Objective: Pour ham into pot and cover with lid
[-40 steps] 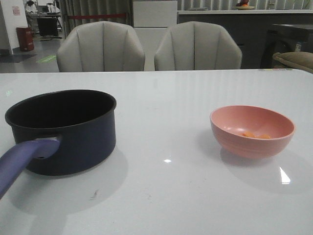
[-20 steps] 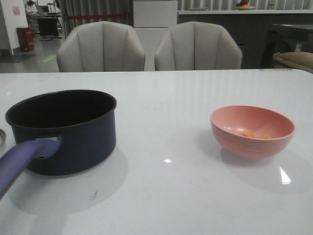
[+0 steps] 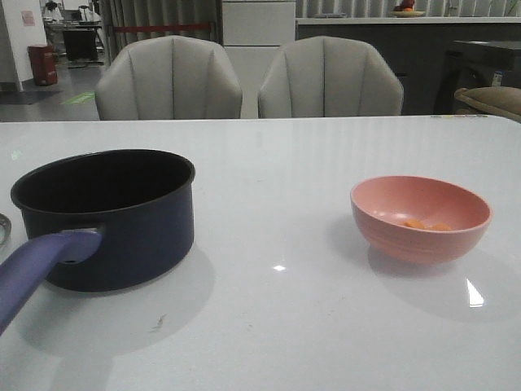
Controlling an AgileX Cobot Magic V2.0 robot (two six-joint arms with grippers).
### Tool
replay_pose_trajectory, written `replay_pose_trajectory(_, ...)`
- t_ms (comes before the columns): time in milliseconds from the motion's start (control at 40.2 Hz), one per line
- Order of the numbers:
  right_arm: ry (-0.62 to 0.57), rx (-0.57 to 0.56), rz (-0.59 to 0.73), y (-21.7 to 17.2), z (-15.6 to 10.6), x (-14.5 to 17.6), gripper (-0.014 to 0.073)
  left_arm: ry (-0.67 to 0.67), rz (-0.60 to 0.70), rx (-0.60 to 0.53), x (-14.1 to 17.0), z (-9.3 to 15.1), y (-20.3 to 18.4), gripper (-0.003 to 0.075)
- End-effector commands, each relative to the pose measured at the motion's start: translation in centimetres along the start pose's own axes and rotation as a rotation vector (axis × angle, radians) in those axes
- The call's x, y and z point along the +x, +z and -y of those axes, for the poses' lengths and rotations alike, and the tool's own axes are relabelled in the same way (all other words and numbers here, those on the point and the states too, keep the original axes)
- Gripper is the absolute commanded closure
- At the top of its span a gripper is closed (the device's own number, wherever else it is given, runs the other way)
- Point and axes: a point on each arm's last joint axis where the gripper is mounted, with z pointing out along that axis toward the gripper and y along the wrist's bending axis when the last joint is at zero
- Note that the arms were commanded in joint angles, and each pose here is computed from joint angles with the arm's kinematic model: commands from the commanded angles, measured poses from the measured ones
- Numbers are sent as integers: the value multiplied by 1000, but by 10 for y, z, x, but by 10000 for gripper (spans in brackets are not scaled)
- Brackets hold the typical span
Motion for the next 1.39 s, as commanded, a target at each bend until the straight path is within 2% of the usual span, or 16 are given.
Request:
replay_pose_trajectory(0,-16,-4,111,-2,-1,-11,446,25,185,-8,-7,11,-40,147)
replay_pose_trajectory(224,-16,-4,111,-2,-1,-11,446,87,458,-7,21,35,-88,147)
replay_pose_trajectory(473,-16,-4,111,-2,-1,-11,446,155,785,46,73,58,-141,147)
replay_pose_trajectory(597,-16,-4,111,-2,-1,-11,446,181,888,85,101,63,-159,147)
replay_pose_trajectory(796,-16,-4,111,-2,-1,-11,446,149,988,159,150,61,-172,148)
replay_pose_trajectory(1020,-16,-4,111,-2,-1,-11,446,124,1059,221,195,57,-165,150)
replay_pose_trajectory(1269,-16,-4,111,-2,-1,-11,446,131,1097,255,208,56,-164,150)
replay_pose_trajectory(1368,-15,-8,152,-3,-1,-14,446,131,1096,255,208,56,-164,150)
